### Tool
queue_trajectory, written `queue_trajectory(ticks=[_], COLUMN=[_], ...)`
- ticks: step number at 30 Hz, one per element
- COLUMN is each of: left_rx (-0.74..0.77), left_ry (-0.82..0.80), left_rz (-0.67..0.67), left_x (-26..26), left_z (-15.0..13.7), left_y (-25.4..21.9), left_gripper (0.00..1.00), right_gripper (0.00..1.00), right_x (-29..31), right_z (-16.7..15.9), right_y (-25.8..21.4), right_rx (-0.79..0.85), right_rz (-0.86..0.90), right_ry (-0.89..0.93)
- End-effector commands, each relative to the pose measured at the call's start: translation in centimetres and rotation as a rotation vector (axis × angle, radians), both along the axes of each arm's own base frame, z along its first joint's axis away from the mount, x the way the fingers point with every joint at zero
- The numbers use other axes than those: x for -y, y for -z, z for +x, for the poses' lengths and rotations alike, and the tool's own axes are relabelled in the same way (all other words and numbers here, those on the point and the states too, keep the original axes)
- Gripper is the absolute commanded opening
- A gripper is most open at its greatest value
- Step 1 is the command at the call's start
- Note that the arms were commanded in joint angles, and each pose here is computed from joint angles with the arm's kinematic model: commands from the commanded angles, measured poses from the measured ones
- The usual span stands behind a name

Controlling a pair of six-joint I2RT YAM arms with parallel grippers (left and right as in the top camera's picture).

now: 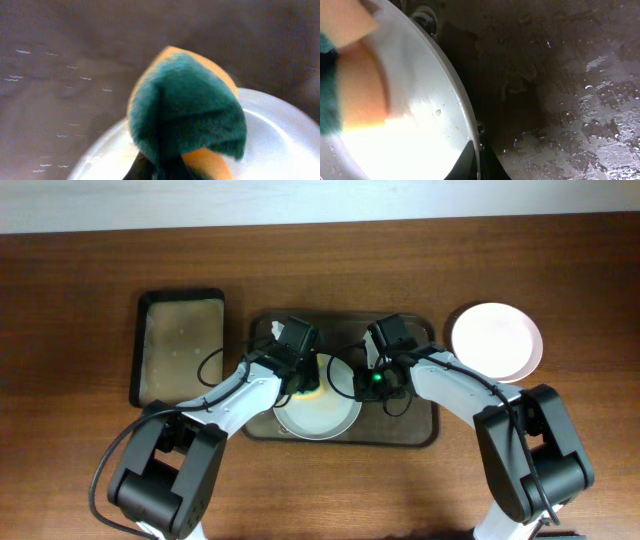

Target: Clean dirty plates on tray and stack at the side

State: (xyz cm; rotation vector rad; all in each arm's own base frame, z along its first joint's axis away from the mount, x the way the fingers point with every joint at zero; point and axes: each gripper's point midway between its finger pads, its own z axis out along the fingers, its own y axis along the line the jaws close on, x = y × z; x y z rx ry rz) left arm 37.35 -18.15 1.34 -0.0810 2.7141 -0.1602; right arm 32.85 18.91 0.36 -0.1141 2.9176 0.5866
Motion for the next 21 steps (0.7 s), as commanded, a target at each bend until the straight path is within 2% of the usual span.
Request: queue_trajectory(ticks=[1,5,9,13,18,21], left_rx=[0.088,0.157,0.273,0.341,0.293,0.265], left_ry=[-0.177,-0.294,-0.464,-0.493,-0.533,-0.536], left_rz=[0.316,0.326,0.196,0.06,0.016,-0.006], left_x=[-8.7,-12.7,-15.4,-16.5,-18.5,-19.4], left_z=[1.5,1.9,2.0,2.3,2.5,3.6], left_y=[-1.2,-5.7,-11.4,-14.9,-13.7,-11.8], left_gripper=[0.0,0.0,0.0,0.0,0.0,0.0], right_gripper=[0.04,0.04,0.04,0.04,0.04,0.04], right_x=[1.7,1.7,1.6,0.4,-1.2,-1.7], right_z=[-0.8,-0.7,-0.8,0.1,1.6,2.0], right_y=[1.8,1.7,1.6,-0.2,-4.7,-7.2], right_rx=[-0.036,-0.028,-0.014,0.024,0.104,0.152], right_rz=[-0.08,-0.08,-0.078,-0.021,0.032,0.01], right_ry=[0.022,0.01,-0.032,-0.059,-0.101,-0.121])
